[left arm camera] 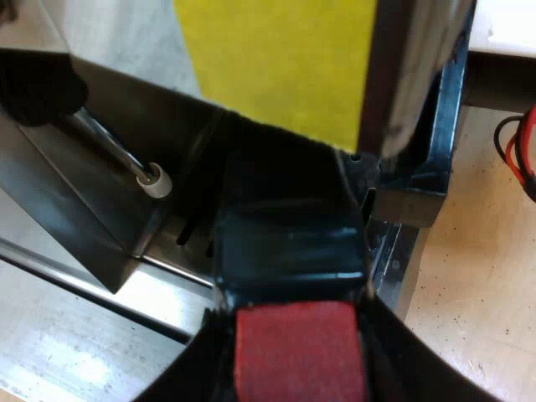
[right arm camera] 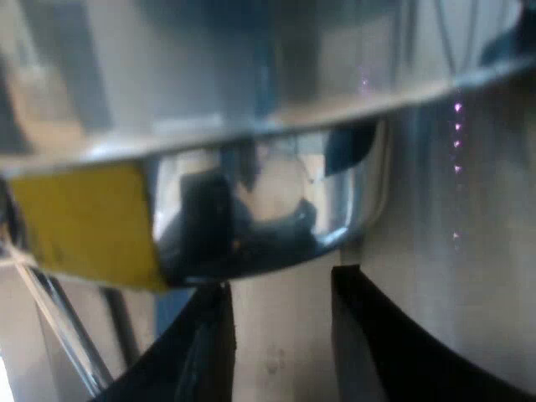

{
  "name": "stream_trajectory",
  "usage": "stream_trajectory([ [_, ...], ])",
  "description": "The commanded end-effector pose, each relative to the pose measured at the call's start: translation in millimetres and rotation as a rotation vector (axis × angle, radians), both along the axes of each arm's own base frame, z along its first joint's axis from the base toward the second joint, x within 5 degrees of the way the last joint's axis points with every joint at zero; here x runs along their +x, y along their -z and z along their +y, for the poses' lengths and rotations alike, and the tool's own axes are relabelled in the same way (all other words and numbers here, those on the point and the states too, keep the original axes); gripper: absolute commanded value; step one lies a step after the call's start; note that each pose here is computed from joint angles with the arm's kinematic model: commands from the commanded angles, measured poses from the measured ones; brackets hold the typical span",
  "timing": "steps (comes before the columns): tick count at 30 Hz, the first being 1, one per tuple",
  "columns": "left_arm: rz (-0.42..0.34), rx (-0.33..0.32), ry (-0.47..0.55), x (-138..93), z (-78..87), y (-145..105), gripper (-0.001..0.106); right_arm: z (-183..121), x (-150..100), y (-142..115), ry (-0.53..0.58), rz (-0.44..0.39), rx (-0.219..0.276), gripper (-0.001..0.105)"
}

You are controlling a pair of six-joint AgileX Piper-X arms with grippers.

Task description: Put the handle in the coffee machine

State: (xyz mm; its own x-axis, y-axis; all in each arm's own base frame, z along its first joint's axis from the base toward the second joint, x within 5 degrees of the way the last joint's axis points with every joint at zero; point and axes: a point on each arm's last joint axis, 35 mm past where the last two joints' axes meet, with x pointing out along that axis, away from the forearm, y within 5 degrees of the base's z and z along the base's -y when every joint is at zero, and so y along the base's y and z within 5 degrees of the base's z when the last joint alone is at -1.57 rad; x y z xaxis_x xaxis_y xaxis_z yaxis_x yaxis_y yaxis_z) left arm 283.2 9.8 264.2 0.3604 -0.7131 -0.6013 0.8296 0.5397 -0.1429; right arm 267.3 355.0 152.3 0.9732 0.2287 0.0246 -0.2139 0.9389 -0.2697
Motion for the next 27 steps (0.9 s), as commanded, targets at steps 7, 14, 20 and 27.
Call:
stream_trajectory([
  [7,-0.096,-0.126,0.072,-4,-3.1,-20,0.0,10,-9,-24,0.035,-0.055,-0.005,0.031],
  [14,-0.096,-0.126,0.072,-4,-3.1,-20,0.0,10,-9,-32,0.038,-0.098,0.03,0.049],
  [20,-0.094,-0.126,0.072,-4,-3.1,-20,0.0,8,-9,-36,0.099,-0.12,0.034,0.047],
  [27,-0.083,-0.099,0.058,-5,-2.5,-19,0.0,7,-9,-42,0.11,-0.142,0.077,0.047],
])
